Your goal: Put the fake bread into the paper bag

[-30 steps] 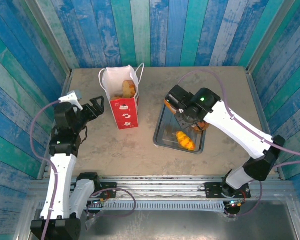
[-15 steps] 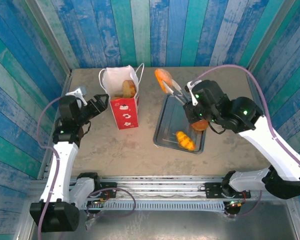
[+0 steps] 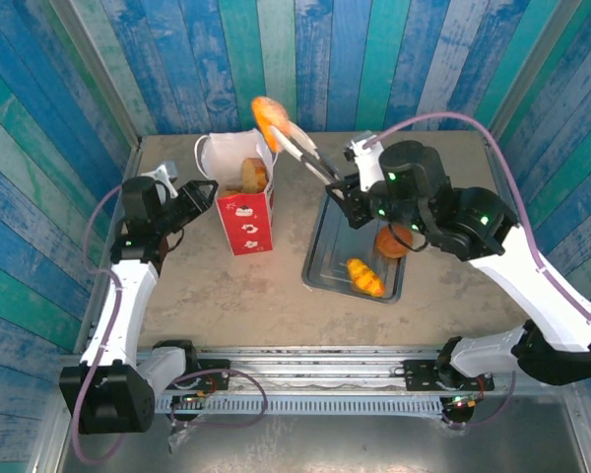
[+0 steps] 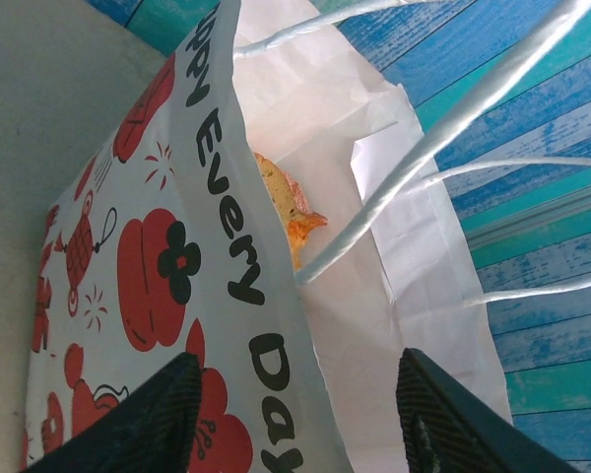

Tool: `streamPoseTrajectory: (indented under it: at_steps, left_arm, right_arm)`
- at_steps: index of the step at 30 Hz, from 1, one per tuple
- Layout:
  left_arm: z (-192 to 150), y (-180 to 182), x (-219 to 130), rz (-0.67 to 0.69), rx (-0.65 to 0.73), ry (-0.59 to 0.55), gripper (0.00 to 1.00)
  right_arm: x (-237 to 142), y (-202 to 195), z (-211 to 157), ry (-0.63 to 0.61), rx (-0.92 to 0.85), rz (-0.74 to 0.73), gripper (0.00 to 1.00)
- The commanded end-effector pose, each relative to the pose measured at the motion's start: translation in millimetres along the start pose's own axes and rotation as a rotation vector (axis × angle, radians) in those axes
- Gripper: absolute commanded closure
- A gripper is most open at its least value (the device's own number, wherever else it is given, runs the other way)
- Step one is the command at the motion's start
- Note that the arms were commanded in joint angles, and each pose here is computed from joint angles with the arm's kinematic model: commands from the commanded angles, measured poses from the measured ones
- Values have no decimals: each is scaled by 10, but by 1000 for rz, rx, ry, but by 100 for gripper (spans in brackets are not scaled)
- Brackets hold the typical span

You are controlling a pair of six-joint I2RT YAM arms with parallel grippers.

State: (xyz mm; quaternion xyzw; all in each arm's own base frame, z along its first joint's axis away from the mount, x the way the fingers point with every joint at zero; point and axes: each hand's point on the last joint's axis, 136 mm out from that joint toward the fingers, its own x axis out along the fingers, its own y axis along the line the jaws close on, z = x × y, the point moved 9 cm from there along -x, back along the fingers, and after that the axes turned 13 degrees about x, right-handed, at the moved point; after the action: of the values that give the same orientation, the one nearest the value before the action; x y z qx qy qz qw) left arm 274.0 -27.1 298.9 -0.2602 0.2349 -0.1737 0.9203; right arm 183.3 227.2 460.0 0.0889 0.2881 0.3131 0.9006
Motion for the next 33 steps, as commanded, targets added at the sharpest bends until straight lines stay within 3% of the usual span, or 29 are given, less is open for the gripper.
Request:
streamPoseTrajectory:
  at_steps: [1,11,19,28,33]
  left_arm:
    - [88,-43,18,-35,19,-18,49]
    - [16,-16,-1,-21,28,-2,63]
    - [-23,16,-6,9,34,10,69]
    - [-43,26,-18,15,24,9,69]
    - [-38,19,-28,15,24,6,70]
  right_arm:
    - [138,204,135,-50,-38,61,88]
    - [861,335,-9,81,-134,-111,87]
    - [1305,277,-190,196,-196,-251,83]
    - [1437,249,-270,264,-239,-303,63]
    - [1381,284,-224,253,-228,-269,60]
